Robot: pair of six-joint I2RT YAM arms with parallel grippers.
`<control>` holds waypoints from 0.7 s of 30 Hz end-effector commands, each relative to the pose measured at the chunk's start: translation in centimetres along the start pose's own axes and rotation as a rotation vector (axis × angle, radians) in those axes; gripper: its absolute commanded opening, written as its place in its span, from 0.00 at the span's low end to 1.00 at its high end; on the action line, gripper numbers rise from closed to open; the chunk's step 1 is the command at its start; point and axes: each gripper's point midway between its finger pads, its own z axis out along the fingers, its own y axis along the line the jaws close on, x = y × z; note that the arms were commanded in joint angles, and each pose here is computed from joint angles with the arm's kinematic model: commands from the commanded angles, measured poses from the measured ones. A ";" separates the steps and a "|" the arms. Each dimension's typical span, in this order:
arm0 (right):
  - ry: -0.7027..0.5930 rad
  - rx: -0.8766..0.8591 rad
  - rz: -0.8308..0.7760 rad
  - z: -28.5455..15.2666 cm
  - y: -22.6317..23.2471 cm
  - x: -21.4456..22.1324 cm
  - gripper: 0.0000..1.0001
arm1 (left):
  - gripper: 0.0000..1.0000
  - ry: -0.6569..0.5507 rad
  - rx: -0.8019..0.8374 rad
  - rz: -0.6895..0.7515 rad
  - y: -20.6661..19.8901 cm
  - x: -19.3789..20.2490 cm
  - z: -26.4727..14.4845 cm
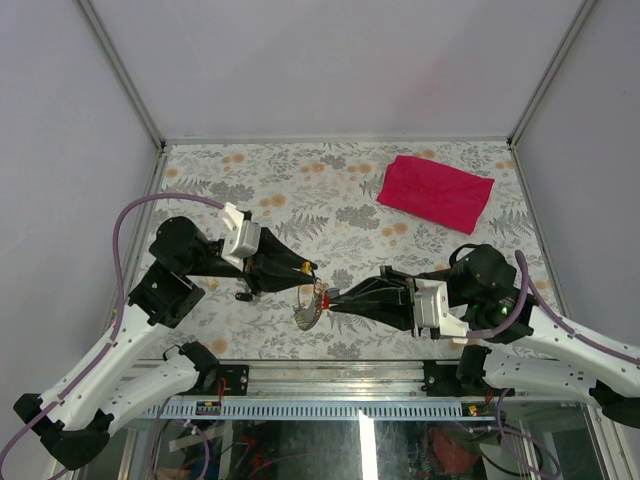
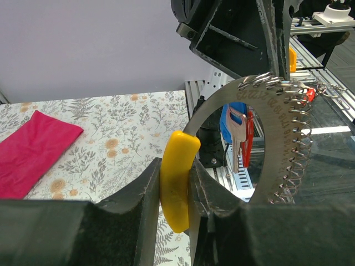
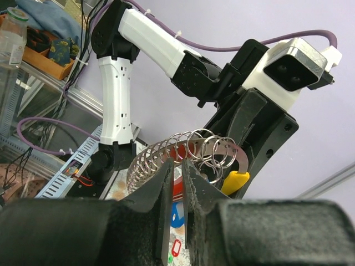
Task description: Put the keys on the keyring
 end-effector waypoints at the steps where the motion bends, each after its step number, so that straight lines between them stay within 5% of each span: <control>1: -0.058 0.031 -0.085 0.4 -1.5 -2.7 0.16 | 0.00 -0.037 0.016 0.047 -0.2 -1.3 0.0; 21: -0.013 0.084 -0.115 0.6 -2.6 -1.8 0.19 | 0.00 -0.016 0.013 0.055 -0.1 -1.2 -0.1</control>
